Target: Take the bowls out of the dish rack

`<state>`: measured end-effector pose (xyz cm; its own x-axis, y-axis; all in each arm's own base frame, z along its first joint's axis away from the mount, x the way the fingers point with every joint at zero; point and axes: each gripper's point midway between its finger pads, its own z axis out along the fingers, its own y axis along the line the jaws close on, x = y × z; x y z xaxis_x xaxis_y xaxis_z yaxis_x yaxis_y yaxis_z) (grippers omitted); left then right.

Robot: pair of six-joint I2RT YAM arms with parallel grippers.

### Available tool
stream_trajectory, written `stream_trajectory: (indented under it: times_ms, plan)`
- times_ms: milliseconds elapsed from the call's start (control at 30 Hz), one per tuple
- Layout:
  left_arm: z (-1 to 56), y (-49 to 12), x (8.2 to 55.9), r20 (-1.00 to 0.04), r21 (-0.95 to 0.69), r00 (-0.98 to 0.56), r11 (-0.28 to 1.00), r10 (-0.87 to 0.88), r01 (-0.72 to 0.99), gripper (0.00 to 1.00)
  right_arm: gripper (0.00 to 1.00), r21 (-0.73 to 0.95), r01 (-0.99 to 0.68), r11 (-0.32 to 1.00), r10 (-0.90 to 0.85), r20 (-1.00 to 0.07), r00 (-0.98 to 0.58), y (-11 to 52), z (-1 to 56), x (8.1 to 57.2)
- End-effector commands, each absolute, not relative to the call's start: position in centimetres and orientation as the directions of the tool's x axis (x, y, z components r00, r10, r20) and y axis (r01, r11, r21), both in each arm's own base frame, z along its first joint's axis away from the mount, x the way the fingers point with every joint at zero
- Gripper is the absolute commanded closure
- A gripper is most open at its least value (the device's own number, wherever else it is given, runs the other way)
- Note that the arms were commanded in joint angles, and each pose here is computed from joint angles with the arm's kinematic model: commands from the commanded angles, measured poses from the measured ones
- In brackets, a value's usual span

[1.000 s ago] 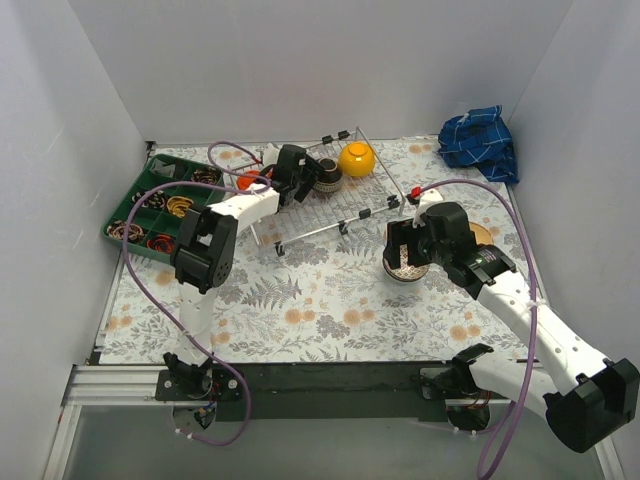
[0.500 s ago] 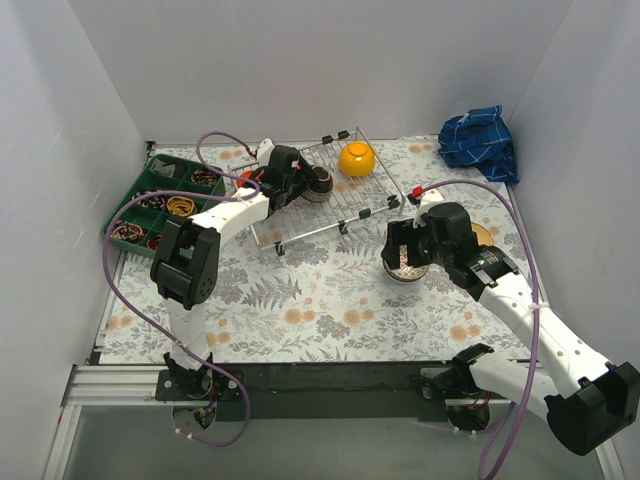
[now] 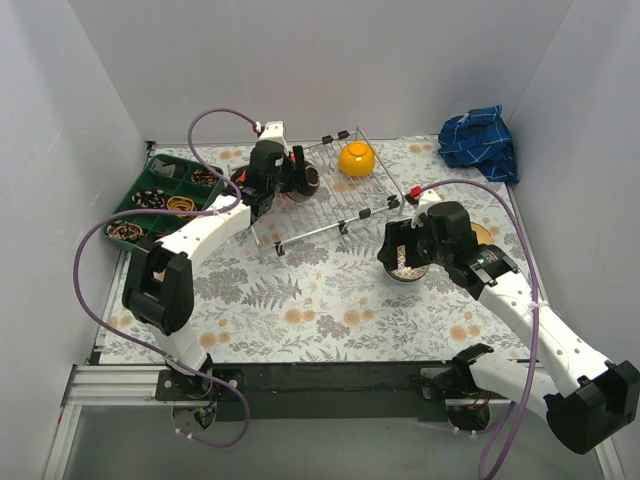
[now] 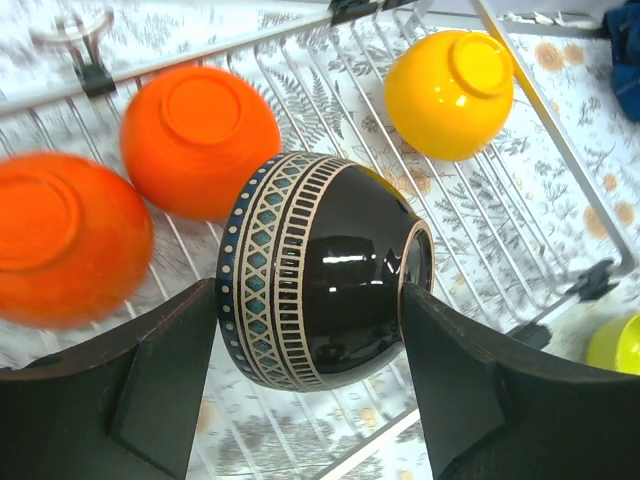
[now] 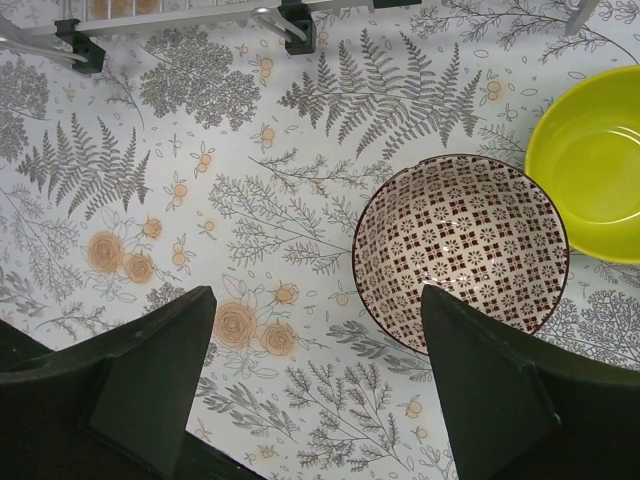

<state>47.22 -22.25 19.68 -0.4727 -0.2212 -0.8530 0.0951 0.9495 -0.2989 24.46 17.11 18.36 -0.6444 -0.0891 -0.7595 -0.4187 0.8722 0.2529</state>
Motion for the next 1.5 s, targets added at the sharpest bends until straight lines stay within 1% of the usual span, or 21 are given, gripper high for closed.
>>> stream_trajectory:
  times_ms: [0,133,167,233,300,367,400,633,767,833,867,933,967,1033,1067,1133,1167,1300,1333,1400,1467]
  plan:
    - [26.7,-22.1,46.0,-0.967,-0.09,-0.254,0.95,-0.012,0.3,0.93,0.08,0.292,-0.436,0.851,-0.055,-0.776,-0.628,18.0,20.7,24.9]
    - [28.6,-21.5,44.1,-0.983,0.043,-0.15,0.927,0.106,0.372,0.92,0.06,0.295,-0.448,0.844,-0.057,-0.781,-0.622,18.2,21.6,24.9]
    - [28.1,-21.5,43.5,-0.977,0.101,-0.132,0.914,0.165,0.393,0.92,0.05,0.304,-0.443,0.843,-0.049,-0.778,-0.627,18.3,21.8,24.9]
    - [28.8,-21.4,42.3,-0.973,0.157,-0.088,0.894,0.213,0.42,0.92,0.01,0.314,-0.434,0.845,-0.038,-0.773,-0.633,18.3,21.9,25.0]
    - [27.7,-22.2,40.8,-0.951,0.246,-0.052,0.847,0.305,0.472,0.92,0.02,0.332,-0.447,0.831,-0.043,-0.762,-0.646,18.8,22.3,24.9]
    - [28.3,-23.0,39.2,-0.937,0.308,0.007,0.816,0.35,0.489,0.92,0.01,0.348,-0.446,0.825,-0.039,-0.751,-0.659,19.1,23.1,25.3]
    - [27.1,-22.8,38.7,-0.911,0.368,0.022,0.787,0.412,0.495,0.92,0.02,0.354,-0.436,0.827,-0.041,-0.736,-0.676,19.0,23.2,25.2]
    - [26.2,-24.0,34.9,-0.822,0.546,0.139,0.694,0.552,0.47,0.92,0.01,0.377,-0.402,0.834,-0.025,-0.703,-0.711,19.6,24.9,26.6]
    - [26.3,-26.2,32.1,-0.758,0.64,0.251,0.613,0.602,0.464,0.92,0.01,0.376,-0.383,0.844,-0.028,-0.682,-0.731,19.9,25.0,27.5]
    - [26.2,-26.7,31.1,-0.741,0.664,0.289,0.597,0.607,0.45,0.94,0.01,0.384,-0.379,0.842,-0.031,-0.668,-0.743,20.3,25.0,27.9]
    - [26.3,-27.5,30.0,-0.714,0.694,0.333,0.564,0.616,0.447,0.95,0.01,0.396,-0.379,0.836,-0.032,-0.655,-0.755,20.6,25.0,27.7]
    - [26.9,-27.9,29.0,-0.698,0.715,0.382,0.56,0.606,0.418,0.96,0.01,0.403,-0.376,0.834,-0.032,-0.644,-0.764,20.9,25.0,28.1]
    - [26.1,-28.3,28.1,-0.667,0.744,0.413,0.524,0.62,0.414,0.96,0.01,0.412,-0.367,0.834,-0.028,-0.633,-0.773,21.1,24.9,28.1]
    - [26.9,-28.7,27.0,-0.657,0.754,0.465,0.53,0.594,0.387,0.96,0.01,0.42,-0.358,0.834,-0.029,-0.615,-0.788,21.4,24.7,28.3]
    - [25.9,-29.2,25.9,-0.618,0.786,0.498,0.484,0.608,0.384,0.97,0.01,0.424,-0.361,0.83,-0.026,-0.618,-0.786,21.5,25.1,28.5]
    - [26.6,-29.5,25.1,-0.602,0.796,0.541,0.495,0.587,0.348,0.99,0.02,0.433,-0.347,0.832,-0.031,-0.588,-0.808,21.8,24.6,28.5]
    - [25.7,-29.7,24.4,-0.577,0.815,0.559,0.467,0.596,0.344,0.99,0.02,0.437,-0.349,0.829,-0.03,-0.588,-0.808,21.9,25.0,28.7]
    - [25.5,-30.2,23.1,-0.489,0.868,0.626,0.414,0.608,0.275,0.99,0.02,0.461,-0.321,0.827,-0.034,-0.529,-0.848,22.5,24.7,28.7]
    - [26.1,-30.3,22.9,-0.49,0.863,0.639,0.434,0.593,0.258,0.99,0.02,0.465,-0.306,0.831,-0.043,-0.494,-0.869,22.6,24.0,28.5]
    - [25.4,-30.3,22.7,-0.459,0.879,0.649,0.414,0.607,0.236,0.99,0.02,0.482,-0.311,0.819,-0.058,-0.471,-0.88,23.1,24.3,28.4]
    - [26.1,-30.4,22.4,-0.428,0.888,0.674,0.419,0.602,0.19,0.99,0.03,0.484,-0.295,0.824,-0.082,-0.413,-0.907,23.2,23.2,27.9]
